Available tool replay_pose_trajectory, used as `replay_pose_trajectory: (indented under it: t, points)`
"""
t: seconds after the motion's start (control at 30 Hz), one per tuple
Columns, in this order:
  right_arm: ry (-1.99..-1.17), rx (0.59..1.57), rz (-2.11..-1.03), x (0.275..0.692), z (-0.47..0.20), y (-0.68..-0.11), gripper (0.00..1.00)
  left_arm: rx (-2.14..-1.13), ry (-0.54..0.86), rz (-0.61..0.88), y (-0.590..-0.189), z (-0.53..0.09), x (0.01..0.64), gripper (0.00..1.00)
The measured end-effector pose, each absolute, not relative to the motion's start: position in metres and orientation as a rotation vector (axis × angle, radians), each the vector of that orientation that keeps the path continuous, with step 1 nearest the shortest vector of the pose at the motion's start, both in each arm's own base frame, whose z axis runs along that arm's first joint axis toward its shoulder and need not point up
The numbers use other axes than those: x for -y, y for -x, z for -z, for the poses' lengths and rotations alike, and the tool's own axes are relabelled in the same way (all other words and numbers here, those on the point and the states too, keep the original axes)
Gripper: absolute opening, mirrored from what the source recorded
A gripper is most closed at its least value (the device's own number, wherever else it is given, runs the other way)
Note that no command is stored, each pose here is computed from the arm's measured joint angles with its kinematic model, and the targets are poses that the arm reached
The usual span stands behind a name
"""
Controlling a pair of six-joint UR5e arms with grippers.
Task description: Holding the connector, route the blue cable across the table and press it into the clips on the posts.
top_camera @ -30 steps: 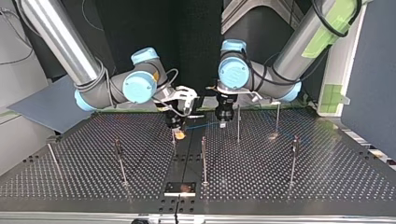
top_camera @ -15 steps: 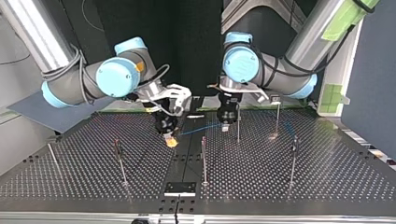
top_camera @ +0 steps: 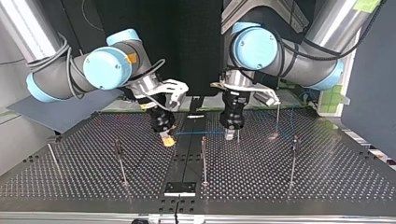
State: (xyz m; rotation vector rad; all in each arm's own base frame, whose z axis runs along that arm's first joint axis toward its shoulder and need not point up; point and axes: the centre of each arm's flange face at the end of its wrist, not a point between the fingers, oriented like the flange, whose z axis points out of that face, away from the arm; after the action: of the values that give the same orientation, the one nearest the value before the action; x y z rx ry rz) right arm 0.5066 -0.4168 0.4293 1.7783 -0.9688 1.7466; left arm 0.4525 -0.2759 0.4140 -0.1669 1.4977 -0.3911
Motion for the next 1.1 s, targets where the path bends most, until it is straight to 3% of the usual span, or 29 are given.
replay_pose_trajectory:
  t: [0.5,1.1]
  points:
    - [-1.804,0.965,-1.767,0.426,-0.420,-0.506,0.00,-1.553,0.128,0.397,-0.476,-0.371,0.290,0.00]
    - [-1.783,0.971,-1.787,0.446,-0.427,-0.491,0.00,-1.480,0.157,0.418,-0.503,-0.393,0.281,0.00]
